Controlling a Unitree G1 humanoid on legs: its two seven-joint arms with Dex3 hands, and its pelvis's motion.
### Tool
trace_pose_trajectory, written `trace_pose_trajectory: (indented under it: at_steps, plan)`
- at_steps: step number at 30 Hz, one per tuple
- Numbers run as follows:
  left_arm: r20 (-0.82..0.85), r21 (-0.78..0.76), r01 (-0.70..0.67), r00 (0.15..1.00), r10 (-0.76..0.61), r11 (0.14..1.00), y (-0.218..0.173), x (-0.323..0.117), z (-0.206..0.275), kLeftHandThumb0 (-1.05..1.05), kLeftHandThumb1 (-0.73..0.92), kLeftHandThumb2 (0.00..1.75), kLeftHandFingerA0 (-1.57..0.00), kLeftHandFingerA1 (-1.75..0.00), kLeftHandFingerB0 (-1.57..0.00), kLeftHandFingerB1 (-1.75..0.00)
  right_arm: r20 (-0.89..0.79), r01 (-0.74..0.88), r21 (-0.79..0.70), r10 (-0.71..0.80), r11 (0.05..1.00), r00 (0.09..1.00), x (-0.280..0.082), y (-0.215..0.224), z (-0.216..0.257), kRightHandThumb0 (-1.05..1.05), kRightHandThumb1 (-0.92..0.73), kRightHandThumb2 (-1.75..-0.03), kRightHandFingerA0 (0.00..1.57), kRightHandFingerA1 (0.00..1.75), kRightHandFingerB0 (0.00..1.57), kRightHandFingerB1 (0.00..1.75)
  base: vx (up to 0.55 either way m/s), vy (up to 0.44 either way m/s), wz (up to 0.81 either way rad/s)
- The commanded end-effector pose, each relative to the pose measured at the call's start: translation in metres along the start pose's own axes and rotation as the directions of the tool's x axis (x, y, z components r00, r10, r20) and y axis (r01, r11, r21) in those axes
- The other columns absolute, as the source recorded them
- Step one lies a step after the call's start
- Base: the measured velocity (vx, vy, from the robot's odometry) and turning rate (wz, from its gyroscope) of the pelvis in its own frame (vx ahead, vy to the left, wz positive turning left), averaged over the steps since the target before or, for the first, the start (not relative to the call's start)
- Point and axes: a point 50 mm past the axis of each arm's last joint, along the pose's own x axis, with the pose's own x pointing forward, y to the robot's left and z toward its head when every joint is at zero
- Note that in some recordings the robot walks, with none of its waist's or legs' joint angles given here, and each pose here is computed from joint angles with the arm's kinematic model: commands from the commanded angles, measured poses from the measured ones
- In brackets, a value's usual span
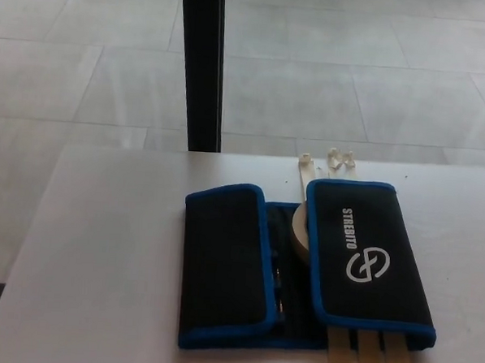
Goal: The robot uses its right hand to open a black folded toolkit cover kept in the middle of the desk
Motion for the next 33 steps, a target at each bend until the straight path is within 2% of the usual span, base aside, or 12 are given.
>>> trace_pose_trajectory:
  at_steps: [1,2,5,8,9,10,17,19,26,30,31,33]
  plan:
    - [-0.076,-0.143,-0.151,0.987,0.141,0.978,0.022,0.003,0.0,-1.02,0.3,1.4,-0.51,-1.67,-0.37,-1.44,-0.038,0.344,0.415,-0.362,0.842,0.931,0.018,-0.056,0.036,-0.59,-0.73,-0.62,0.56,0.86,0.27,0.49,0.0,0.0,0.08]
    - [-0.076,-0.147,-0.149,0.987,0.139,0.978,0.021,0.003,0.0,-0.9,0.27,1.32,-0.98,-1.49,-0.15,-0.99,-0.041,0.346,0.467,-0.371,0.814,0.928,0.02,-0.063,0.042,-0.61,-0.75,-0.62,0.56,0.84,0.23,0.48,0.0,0.0,0.0]
    - [-0.076,-0.115,-0.152,0.987,0.144,0.982,0.021,0.003,0.0,-1.0,0.35,1.38,-0.58,-1.62,-0.39,-1.36,-0.077,0.396,0.55,-0.428,0.735,0.901,0.026,-0.084,0.062,-0.63,-0.58,-0.93,0.66,0.86,0.2,0.53,0.0,0.0,0.0]
    - [-0.073,-0.117,-0.161,0.985,0.153,0.98,0.022,0.003,0.001,-0.93,0.33,1.36,-0.98,-1.5,-0.16,-1.0,-0.077,0.413,0.62,-0.473,0.667,0.878,0.03,-0.097,0.083,-0.62,-0.74,-0.62,0.72,0.89,0.27,0.47,0.0,0.0,0.0]
    - [-0.076,-0.121,-0.161,0.985,0.152,0.98,0.022,0.003,0.001,-0.98,0.33,1.39,-0.46,-1.59,-0.28,-1.48,-0.064,0.389,0.675,-0.475,0.627,0.878,0.032,-0.104,0.098,-0.62,-0.74,-0.62,0.66,1.02,0.26,0.49,0.0,0.0,0.0]
    - [-0.075,-0.125,-0.161,0.986,0.152,0.979,0.022,0.003,0.001,-1.05,0.36,1.43,-0.69,-1.41,0.0,-0.98,-0.041,0.363,0.724,-0.489,0.586,0.871,0.033,-0.11,0.111,-0.63,-0.73,-0.61,0.7,0.99,0.26,0.49,0.0,0.0,0.0]
    - [-0.077,-0.13,-0.16,0.985,0.151,0.978,0.023,0.003,0.0,-1.01,0.36,1.4,-0.58,-1.32,0.0,-0.94,0.052,0.235,0.848,-0.515,0.475,0.856,0.029,-0.129,0.183,-0.59,-0.71,-0.61,0.7,0.83,0.32,0.44,0.0,0.0,0.0]
    - [-0.079,-0.13,-0.164,0.985,0.154,0.978,0.023,0.003,0.0,-1.03,0.34,1.38,-0.55,-1.58,-0.41,-1.41,0.089,0.196,0.861,-0.519,0.469,0.85,0.024,-0.131,0.209,-0.6,-0.72,-0.61,0.74,0.78,0.35,0.42,0.0,0.0,0.0]
    - [-0.075,-0.132,-0.162,0.985,0.153,0.978,0.024,0.004,0.002,-0.95,0.35,1.37,-0.97,-1.51,-0.11,-0.98,0.367,-0.042,0.827,-0.481,0.561,0.797,0.0,-0.113,0.27,-0.62,-0.7,-0.61,0.77,0.78,0.38,0.41,0.0,0.0,0.02]
    - [-0.075,-0.149,-0.159,0.986,0.149,0.976,0.023,0.004,0.002,-1.0,0.34,1.35,-0.48,-1.58,-0.25,-1.47,0.582,-0.176,0.691,-0.395,0.701,0.711,-0.031,-0.083,0.301,-0.65,-0.62,-0.65,0.91,0.74,0.35,0.35,0.0,0.0,0.0]
    - [-0.075,-0.145,-0.157,0.986,0.147,0.977,0.023,0.004,0.002,-0.99,0.35,1.38,-0.85,-1.45,0.0,-0.93,0.625,-0.229,0.66,-0.354,0.715,0.696,-0.038,-0.074,0.306,-0.64,-0.68,-0.61,0.91,0.72,0.38,0.36,0.0,0.0,0.0]
    - [-0.072,-0.133,-0.159,0.986,0.151,0.978,0.023,0.004,0.002,-1.01,0.35,1.35,-0.49,-1.57,-0.27,-1.48,0.71,-0.314,0.569,-0.262,0.76,0.653,-0.054,-0.054,0.314,-0.72,-0.68,-0.61,0.8,0.77,0.37,0.44,0.0,0.0,0.0]
